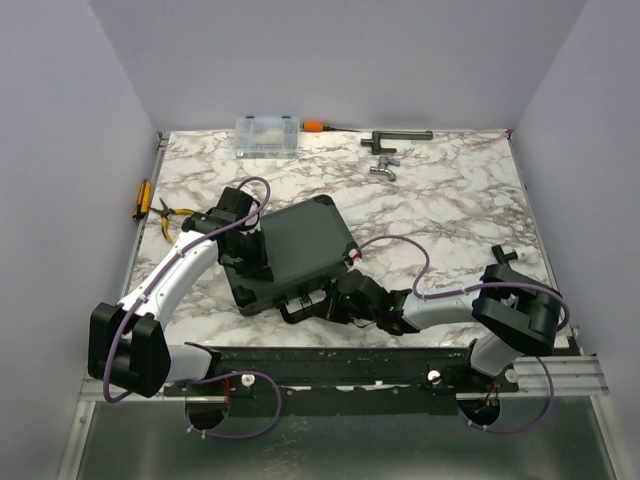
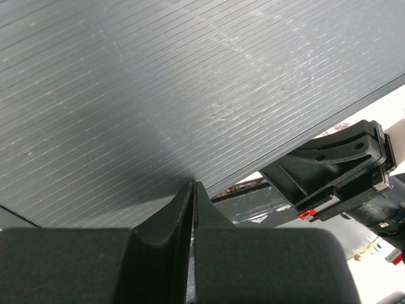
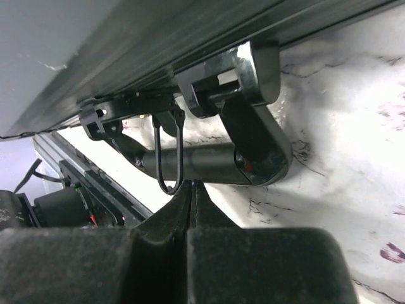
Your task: Pack up texas hold em set
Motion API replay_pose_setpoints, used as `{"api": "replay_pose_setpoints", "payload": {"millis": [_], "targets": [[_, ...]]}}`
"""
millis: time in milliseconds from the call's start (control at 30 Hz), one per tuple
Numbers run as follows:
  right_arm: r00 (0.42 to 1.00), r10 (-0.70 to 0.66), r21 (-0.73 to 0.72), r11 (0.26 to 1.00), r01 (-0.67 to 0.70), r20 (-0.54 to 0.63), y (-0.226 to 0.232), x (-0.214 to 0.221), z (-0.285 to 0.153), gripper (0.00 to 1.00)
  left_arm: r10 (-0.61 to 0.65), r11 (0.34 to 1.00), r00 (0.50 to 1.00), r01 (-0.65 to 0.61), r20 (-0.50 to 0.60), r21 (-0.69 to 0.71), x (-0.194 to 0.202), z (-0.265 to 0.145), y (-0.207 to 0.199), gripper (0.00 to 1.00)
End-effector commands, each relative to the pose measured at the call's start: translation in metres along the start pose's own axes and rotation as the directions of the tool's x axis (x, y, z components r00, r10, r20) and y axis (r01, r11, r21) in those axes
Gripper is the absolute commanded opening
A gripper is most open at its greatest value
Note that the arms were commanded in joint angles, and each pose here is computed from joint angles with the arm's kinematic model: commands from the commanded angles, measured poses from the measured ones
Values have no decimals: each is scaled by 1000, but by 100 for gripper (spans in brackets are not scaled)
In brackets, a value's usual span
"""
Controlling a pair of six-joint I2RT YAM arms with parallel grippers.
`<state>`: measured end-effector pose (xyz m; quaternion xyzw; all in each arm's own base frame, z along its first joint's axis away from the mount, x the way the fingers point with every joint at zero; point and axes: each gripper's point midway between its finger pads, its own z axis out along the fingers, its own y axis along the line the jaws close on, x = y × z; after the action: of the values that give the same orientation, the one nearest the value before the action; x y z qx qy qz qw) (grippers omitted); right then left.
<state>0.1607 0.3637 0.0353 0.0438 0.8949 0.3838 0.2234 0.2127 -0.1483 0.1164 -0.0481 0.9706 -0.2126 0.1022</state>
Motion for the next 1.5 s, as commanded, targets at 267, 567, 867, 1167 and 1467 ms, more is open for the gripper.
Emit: {"api": "replay_pose_setpoints", "payload": {"millis": [267, 567, 867, 1167, 1467], "targets": [[1000, -15, -40, 999, 15, -7, 18, 0, 12, 1, -13, 975, 990, -18, -137, -222, 34, 1, 55, 0], [999, -36, -38, 999, 37, 16, 27, -9, 15, 1, -9, 978, 991, -19, -134, -209, 33, 0, 54, 0], [998, -37, -38, 999, 39, 53, 35, -19, 15, 1, -8, 979, 991, -19, -133, -202, 33, -1, 54, 0], [993, -76, -2, 997, 77, 90, 40, -30, 20, 1, -7, 980, 991, -20, -131, -199, 33, -1, 53, 0], [988, -116, 60, 992, 111, 99, 27, -33, 23, 1, -4, 981, 990, -22, -138, -192, 35, -1, 53, 0]]}}
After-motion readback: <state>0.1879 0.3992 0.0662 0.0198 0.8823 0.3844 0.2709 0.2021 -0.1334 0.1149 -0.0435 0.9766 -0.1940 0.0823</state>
